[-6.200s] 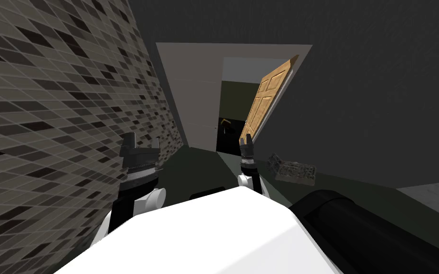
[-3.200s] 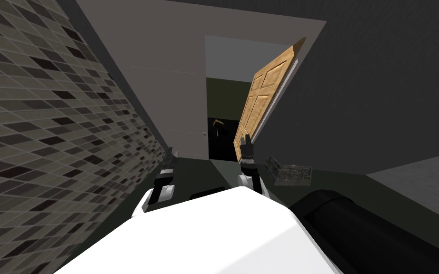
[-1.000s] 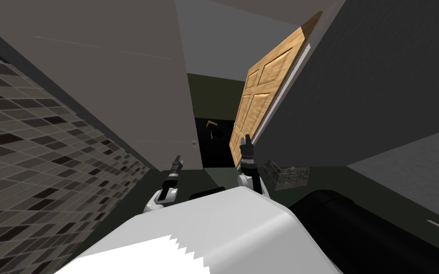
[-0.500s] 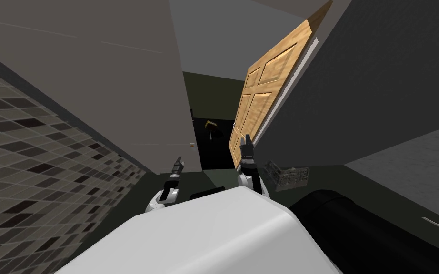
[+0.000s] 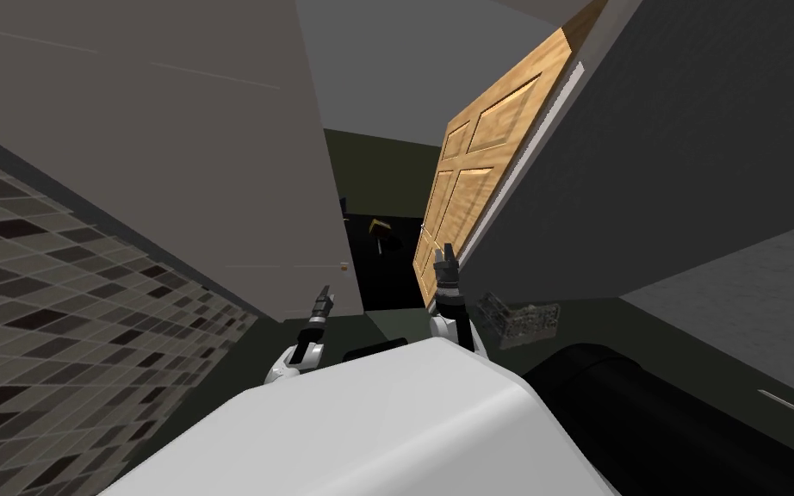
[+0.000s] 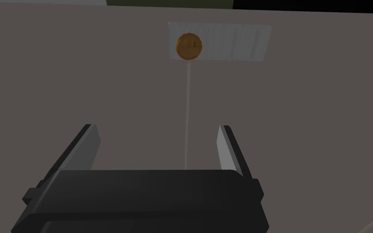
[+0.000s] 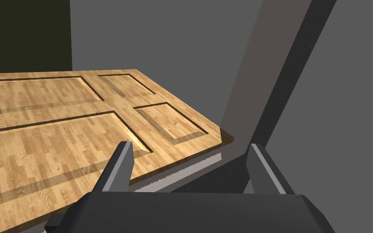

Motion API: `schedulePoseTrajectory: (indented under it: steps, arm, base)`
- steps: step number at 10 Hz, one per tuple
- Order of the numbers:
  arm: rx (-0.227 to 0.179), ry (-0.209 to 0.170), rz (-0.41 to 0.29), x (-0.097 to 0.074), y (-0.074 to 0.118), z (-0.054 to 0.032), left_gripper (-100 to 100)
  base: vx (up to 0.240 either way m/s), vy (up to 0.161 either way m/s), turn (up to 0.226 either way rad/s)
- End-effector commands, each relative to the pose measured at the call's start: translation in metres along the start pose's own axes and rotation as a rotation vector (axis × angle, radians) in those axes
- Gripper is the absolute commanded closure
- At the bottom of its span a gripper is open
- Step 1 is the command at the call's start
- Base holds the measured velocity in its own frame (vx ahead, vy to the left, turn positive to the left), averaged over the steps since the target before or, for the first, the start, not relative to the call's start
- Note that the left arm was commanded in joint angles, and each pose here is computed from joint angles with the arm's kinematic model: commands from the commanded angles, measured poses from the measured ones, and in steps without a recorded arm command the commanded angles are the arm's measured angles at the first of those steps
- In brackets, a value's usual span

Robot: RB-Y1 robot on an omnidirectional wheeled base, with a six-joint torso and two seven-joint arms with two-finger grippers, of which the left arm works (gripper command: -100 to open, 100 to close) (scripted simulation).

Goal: Push the door open

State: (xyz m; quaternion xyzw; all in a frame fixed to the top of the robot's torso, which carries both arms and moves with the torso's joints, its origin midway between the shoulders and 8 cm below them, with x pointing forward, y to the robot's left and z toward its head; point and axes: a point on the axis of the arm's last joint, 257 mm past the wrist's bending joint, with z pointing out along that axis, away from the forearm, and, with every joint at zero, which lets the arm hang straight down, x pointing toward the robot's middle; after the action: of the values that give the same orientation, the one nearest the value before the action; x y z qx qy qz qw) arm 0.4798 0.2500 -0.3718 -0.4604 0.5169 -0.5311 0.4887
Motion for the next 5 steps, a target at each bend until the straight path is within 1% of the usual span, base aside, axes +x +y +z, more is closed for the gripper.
schedulePoseTrajectory:
  steps: [1, 4, 5]
  arm:
    - [-0.014, 0.002, -0.005, 0.0015, 0.0066, -0.0013, -100]
    - [-0.034, 0.006, -0.013, 0.0041, 0.0160, -0.0031, -100]
    - [-0.032, 0.005, -0.012, 0.0027, 0.0145, -0.0020, -100]
  base:
    - [0.087, -0.010, -0.043]
    - [0.082, -0.001, -0.031]
    - [0.037, -0.002, -0.005]
